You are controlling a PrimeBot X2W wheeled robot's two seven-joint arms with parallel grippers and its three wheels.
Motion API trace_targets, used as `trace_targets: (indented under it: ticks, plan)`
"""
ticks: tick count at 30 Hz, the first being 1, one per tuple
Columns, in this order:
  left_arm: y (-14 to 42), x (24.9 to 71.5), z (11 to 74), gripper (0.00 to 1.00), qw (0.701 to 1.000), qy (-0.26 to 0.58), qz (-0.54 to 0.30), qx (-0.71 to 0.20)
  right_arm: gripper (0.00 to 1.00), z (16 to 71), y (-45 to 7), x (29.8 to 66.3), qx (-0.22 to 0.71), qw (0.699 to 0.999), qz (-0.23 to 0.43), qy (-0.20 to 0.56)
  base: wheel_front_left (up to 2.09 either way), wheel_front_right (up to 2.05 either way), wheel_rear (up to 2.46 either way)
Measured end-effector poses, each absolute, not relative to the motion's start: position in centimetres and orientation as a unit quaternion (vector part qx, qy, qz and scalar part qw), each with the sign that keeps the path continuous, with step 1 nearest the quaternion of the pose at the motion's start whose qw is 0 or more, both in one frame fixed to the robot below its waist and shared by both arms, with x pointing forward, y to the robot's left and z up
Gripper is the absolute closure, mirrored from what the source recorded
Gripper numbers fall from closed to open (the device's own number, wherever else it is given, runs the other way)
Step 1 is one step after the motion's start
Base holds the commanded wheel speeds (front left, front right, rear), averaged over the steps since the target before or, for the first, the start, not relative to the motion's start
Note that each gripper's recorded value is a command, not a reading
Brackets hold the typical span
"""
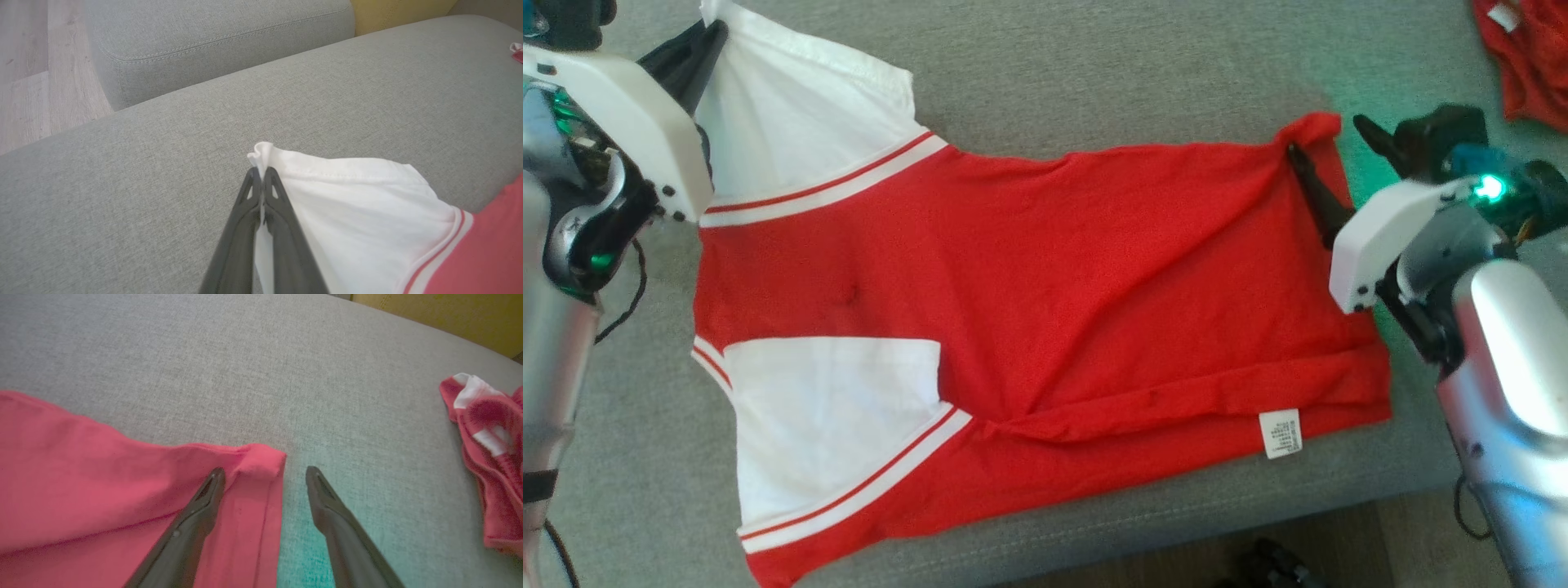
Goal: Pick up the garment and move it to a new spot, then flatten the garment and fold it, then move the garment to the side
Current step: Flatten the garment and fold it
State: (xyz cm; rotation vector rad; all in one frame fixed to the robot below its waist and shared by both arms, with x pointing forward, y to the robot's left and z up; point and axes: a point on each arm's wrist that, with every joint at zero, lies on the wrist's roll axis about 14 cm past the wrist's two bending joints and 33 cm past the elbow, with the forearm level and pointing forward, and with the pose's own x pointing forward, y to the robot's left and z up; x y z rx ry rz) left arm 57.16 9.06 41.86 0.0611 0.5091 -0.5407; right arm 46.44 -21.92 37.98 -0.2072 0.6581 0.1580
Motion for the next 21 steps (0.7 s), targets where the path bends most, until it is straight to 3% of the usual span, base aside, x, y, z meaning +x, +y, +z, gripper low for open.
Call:
trace_targets:
  ticks: [10,12,16,17,21]
  plan:
    - [9.8,56.8,41.7,1.00,0.934,0.248,-0.257,0.024,0.02,36.7,-21.4,48.0,-0.095,0.928,0.090,0.349,0.00,0.00,0.00]
    - [9.7,56.7,41.8,1.00,0.934,0.245,-0.257,0.021,0.18,36.6,-21.1,48.2,-0.091,0.927,0.094,0.351,0.00,0.00,0.00]
    - [9.5,56.7,42.1,1.00,0.936,0.238,-0.258,0.013,0.87,36.6,-20.6,48.7,-0.092,0.926,0.102,0.353,0.00,0.00,0.00]
    - [9.5,56.7,42.3,1.00,0.937,0.234,-0.258,0.012,1.00,36.7,-20.5,48.8,-0.091,0.926,0.104,0.350,0.00,0.00,0.00]
    - [9.5,56.9,43.2,1.00,0.943,0.216,-0.254,0.009,1.00,37.4,-20.6,49.2,-0.091,0.935,0.103,0.328,0.00,0.00,0.00]
